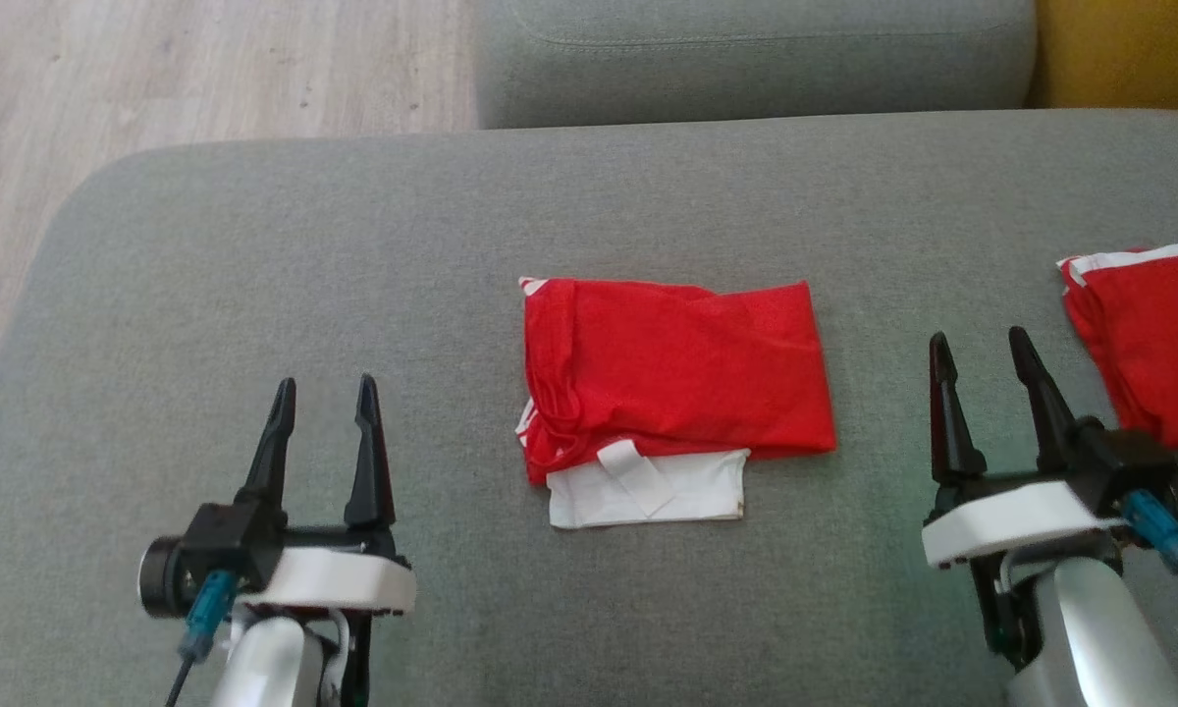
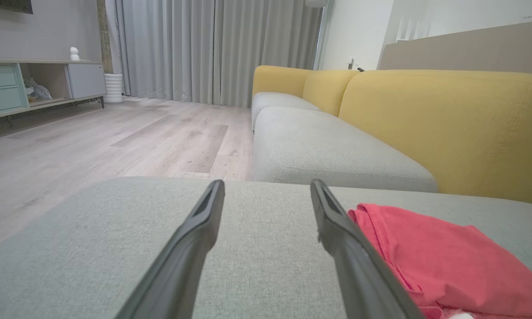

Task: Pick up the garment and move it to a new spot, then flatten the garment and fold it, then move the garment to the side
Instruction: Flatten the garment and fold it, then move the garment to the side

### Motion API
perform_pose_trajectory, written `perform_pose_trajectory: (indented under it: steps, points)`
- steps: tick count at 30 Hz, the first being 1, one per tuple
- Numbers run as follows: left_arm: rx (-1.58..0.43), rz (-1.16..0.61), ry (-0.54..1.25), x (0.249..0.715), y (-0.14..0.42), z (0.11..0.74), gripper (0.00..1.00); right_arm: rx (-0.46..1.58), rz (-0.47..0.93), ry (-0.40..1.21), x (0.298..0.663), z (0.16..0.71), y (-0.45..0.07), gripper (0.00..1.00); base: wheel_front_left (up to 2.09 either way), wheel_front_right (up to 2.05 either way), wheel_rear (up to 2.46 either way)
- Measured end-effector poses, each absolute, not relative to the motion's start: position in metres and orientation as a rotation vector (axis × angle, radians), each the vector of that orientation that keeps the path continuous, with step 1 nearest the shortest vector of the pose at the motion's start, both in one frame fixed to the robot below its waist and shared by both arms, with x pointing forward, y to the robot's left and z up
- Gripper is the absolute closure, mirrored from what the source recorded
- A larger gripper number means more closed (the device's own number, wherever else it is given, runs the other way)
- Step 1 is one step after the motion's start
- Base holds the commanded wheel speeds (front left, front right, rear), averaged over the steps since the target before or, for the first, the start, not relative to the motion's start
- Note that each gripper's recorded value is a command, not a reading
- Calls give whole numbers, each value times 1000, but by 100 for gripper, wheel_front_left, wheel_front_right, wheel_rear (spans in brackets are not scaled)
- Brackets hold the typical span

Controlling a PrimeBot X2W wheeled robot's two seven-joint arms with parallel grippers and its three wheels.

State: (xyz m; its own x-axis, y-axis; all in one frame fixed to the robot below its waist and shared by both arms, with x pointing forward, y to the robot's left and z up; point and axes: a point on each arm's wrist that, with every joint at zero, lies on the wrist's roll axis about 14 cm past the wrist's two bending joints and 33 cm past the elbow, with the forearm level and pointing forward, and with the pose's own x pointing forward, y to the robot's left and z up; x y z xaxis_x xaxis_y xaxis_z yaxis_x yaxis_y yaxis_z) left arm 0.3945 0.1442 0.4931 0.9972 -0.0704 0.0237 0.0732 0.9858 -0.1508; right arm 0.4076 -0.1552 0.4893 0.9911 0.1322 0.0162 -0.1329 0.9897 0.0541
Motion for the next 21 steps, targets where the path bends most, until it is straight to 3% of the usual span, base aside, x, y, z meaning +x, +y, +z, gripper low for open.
perform_pose_trajectory:
  steps: [14,21]
  points:
    - [-150,-52,9,394,149,483,0,80,130,21,405,477,-154,0,0,0,0]
    - [-144,-36,25,398,155,477,0,94,163,101,430,457,-139,0,0,0,0]
